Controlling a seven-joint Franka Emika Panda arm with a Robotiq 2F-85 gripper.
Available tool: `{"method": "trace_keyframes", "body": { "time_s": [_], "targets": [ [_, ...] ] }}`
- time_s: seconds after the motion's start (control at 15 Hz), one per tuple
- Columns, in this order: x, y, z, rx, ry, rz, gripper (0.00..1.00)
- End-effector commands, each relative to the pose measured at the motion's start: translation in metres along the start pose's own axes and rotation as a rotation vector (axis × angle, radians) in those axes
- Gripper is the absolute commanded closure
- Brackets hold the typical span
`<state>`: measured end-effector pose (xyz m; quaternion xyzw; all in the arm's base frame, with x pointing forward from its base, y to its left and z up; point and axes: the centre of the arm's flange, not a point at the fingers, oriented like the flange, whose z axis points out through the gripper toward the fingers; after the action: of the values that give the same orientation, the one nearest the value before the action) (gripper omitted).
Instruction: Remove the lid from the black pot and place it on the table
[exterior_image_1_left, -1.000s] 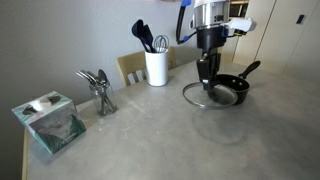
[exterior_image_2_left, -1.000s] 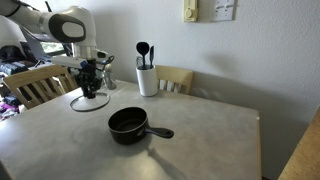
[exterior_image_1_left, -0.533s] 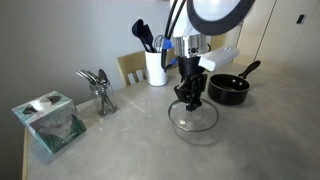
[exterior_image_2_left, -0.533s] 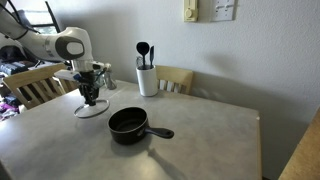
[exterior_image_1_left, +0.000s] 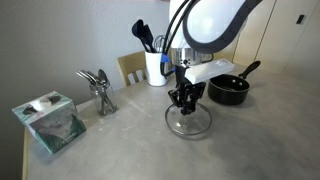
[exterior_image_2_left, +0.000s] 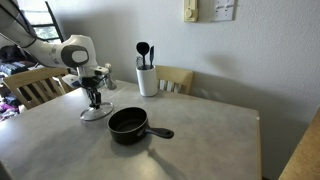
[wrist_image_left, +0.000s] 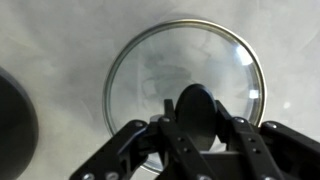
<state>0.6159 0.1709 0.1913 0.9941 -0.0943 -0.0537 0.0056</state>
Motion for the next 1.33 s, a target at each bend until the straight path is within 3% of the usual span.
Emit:
{"method": "trace_keyframes", "body": {
  "time_s": [0.0, 0.4, 1.0, 1.27],
  "targets": [
    [0.006, 0.000, -0.003, 0.042, -0.007, 0.069, 0.85],
    [0.008, 0.003, 0.003, 0.092, -0.041, 0.089, 0.85],
    [0.015, -0.004, 0.013, 0.113, 0.065, 0.058, 0.85],
    [0.015, -0.005, 0.014, 0.103, 0.063, 0.048, 0.85]
  ]
}}
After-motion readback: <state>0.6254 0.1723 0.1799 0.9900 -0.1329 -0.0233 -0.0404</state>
